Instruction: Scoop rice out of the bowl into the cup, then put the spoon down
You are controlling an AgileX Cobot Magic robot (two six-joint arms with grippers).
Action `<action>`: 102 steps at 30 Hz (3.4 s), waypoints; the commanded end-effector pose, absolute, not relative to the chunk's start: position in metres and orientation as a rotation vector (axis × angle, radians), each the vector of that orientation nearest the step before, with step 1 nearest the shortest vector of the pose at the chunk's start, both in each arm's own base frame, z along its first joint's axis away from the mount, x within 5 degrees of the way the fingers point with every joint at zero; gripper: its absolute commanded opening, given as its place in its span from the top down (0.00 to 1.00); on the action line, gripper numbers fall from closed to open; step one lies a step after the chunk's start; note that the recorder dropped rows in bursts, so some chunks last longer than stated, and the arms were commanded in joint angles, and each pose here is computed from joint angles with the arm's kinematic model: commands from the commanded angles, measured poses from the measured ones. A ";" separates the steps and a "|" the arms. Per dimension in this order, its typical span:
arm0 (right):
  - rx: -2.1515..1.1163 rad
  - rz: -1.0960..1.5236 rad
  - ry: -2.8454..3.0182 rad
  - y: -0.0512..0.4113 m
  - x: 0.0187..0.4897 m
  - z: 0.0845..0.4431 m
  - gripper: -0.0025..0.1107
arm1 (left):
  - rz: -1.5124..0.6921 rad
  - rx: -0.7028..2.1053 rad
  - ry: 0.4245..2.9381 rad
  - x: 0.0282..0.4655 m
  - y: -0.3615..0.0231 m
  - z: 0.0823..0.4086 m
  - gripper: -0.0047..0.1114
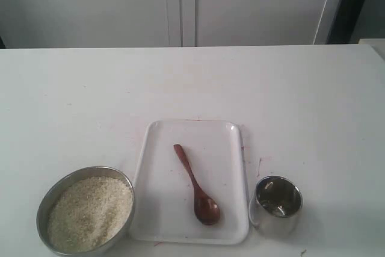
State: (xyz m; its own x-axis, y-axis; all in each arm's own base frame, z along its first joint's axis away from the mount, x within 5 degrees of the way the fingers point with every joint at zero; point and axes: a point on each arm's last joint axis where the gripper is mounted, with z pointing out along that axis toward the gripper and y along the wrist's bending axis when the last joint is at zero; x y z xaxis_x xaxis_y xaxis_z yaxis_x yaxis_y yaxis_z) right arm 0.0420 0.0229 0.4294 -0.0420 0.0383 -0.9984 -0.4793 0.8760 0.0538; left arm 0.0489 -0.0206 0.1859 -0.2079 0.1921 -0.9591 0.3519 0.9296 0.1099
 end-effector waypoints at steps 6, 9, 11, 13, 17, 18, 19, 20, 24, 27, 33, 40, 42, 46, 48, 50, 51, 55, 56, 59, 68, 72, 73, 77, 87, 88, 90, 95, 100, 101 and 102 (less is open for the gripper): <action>-0.352 0.401 1.521 -0.001 0.001 0.422 0.98 | -0.162 0.411 1.796 0.049 -0.021 0.184 0.84; -0.346 0.404 1.503 -0.008 -0.011 0.419 0.98 | -0.162 0.411 1.796 0.049 -0.021 0.184 0.84; -0.343 0.405 1.494 -0.012 -0.018 0.417 0.98 | -0.162 0.411 1.796 0.049 -0.021 0.184 0.84; -0.339 0.408 1.478 -0.016 -0.026 0.415 0.98 | -0.162 0.411 1.796 0.049 -0.021 0.184 0.84; -0.328 0.415 1.443 -0.024 -0.041 0.410 0.98 | -0.162 0.411 1.796 0.049 -0.021 0.184 0.84; -0.327 0.416 1.438 -0.026 -0.045 0.409 0.98 | -0.162 0.411 1.796 0.049 -0.021 0.184 0.84; -0.325 0.417 1.430 -0.028 -0.048 0.407 0.98 | -0.162 0.411 1.796 0.049 -0.021 0.184 0.84; -0.323 0.418 1.423 -0.030 -0.051 0.406 0.98 | -0.162 0.411 1.796 0.049 -0.021 0.184 0.84; -0.316 0.422 1.399 -0.036 -0.063 0.401 0.98 | -0.162 0.411 1.796 0.049 -0.021 0.184 0.84; -0.317 0.421 1.402 -0.038 -0.066 0.398 0.98 | -0.162 0.411 1.796 0.049 -0.021 0.184 0.84; -0.333 0.410 1.476 -0.035 -0.061 0.389 0.98 | -0.162 0.411 1.796 0.049 -0.021 0.184 0.84; -0.314 0.566 1.430 -0.011 -0.033 0.369 0.98 | -0.162 0.411 1.796 0.049 -0.021 0.184 0.84; -0.282 0.648 1.391 -0.002 -0.021 0.360 0.98 | -0.162 0.411 1.796 0.049 -0.021 0.184 0.84; -0.243 0.664 1.392 0.009 0.003 0.331 0.98 | -0.162 0.411 1.796 0.049 -0.021 0.184 0.84; -0.243 0.658 1.436 0.014 0.012 0.314 0.98 | -0.162 0.411 1.796 0.049 -0.021 0.184 0.84; -0.249 0.648 1.496 0.018 0.020 0.296 0.98 | -0.162 0.411 1.796 0.049 -0.021 0.184 0.84; -0.251 0.644 1.518 0.019 0.023 0.288 0.98 | -0.162 0.411 1.796 0.049 -0.021 0.184 0.84; -0.179 0.702 1.587 0.025 0.035 0.256 0.98 | -0.162 0.411 1.796 0.049 -0.021 0.184 0.84; -0.165 0.710 1.592 0.026 0.037 0.250 0.98 | -0.162 0.411 1.796 0.049 -0.021 0.184 0.84; -0.144 0.708 1.590 0.027 0.042 0.236 0.98 | -0.162 0.411 1.796 0.049 -0.021 0.184 0.84; -0.118 0.682 1.542 0.027 0.049 0.211 0.98 | -0.162 0.411 1.796 0.049 -0.021 0.184 0.84; -0.239 0.556 1.529 0.027 0.049 0.210 0.98 | -0.162 0.411 1.796 0.049 -0.021 0.184 0.84; -0.270 0.524 1.523 0.028 0.049 0.210 0.98 | -0.162 0.411 1.796 0.049 -0.021 0.184 0.84; -0.350 0.459 1.557 0.028 0.049 0.205 0.98 | -0.162 0.411 1.796 0.049 -0.021 0.184 0.84; -0.410 0.419 1.594 0.029 0.048 0.200 0.98 | -0.162 0.411 1.796 0.049 -0.021 0.184 0.84; -0.399 0.430 1.598 0.029 0.048 0.200 0.98 | -0.162 0.411 1.796 0.049 -0.021 0.184 0.84; -0.374 0.455 1.606 0.029 0.048 0.200 0.98 | -0.162 0.411 1.796 0.049 -0.021 0.184 0.84; -0.365 0.465 1.613 0.029 0.048 0.200 0.98 | -0.162 0.411 1.796 0.049 -0.021 0.184 0.84; -0.366 0.465 1.615 0.029 0.048 0.199 0.98 | -0.162 0.411 1.796 0.049 -0.021 0.184 0.84; -0.366 0.465 1.615 0.029 0.048 0.199 0.98 | -0.162 0.411 1.796 0.049 -0.021 0.184 0.84; -0.366 0.465 1.615 0.029 0.048 0.199 0.98 | -0.162 0.411 1.796 0.049 -0.021 0.184 0.84</action>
